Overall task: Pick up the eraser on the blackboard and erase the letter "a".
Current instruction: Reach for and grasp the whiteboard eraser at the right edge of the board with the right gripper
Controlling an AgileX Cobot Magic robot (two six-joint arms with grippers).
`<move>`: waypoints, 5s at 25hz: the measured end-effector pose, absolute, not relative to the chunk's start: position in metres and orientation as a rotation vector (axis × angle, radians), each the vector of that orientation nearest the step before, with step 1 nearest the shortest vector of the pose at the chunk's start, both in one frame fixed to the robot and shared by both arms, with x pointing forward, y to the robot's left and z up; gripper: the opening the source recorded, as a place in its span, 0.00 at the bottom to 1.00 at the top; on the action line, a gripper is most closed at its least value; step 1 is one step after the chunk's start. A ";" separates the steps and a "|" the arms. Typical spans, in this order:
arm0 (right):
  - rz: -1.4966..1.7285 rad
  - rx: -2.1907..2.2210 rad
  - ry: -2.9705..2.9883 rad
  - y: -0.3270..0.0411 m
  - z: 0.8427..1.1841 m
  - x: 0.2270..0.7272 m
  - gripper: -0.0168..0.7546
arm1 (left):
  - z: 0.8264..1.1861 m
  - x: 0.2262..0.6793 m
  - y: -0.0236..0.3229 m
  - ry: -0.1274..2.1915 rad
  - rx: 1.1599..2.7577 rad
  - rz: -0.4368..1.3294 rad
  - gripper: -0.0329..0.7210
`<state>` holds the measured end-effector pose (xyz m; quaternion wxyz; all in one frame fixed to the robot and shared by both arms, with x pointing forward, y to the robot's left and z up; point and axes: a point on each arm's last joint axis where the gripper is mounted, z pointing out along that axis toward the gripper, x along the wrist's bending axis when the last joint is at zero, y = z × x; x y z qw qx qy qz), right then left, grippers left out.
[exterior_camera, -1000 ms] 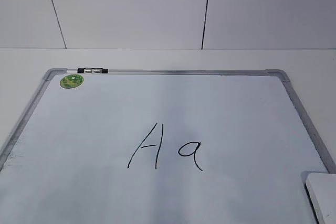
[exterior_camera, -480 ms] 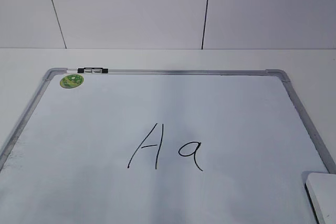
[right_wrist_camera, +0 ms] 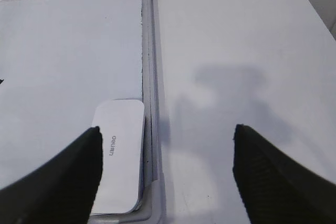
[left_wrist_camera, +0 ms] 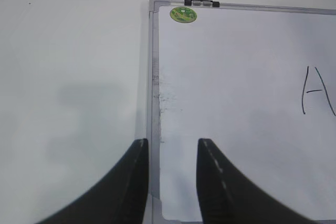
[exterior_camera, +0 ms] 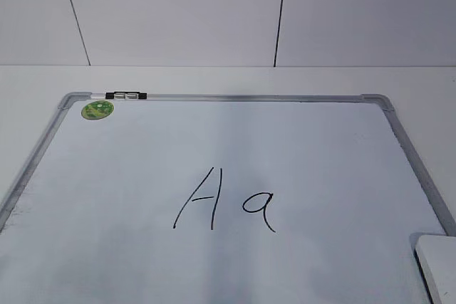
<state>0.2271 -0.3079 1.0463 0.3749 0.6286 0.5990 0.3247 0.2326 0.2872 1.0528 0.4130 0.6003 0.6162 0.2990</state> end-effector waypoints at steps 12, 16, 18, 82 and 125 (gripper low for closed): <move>0.761 1.679 1.616 -0.307 1.047 0.245 0.79 | 1.053 0.233 0.287 1.545 1.512 0.748 0.36; 0.729 1.704 1.652 -0.306 1.052 0.260 0.79 | 1.053 0.232 0.286 1.543 1.510 0.740 0.36; 0.716 1.715 1.670 -0.306 1.057 0.271 0.79 | 1.053 0.232 0.286 1.540 1.508 0.731 0.36; 0.034 2.136 2.358 -0.260 1.018 0.409 0.89 | 1.053 0.232 0.285 1.537 1.506 0.725 0.36; 0.023 2.270 2.246 -0.255 0.969 0.430 0.89 | 1.053 0.232 0.285 1.537 1.506 0.725 0.36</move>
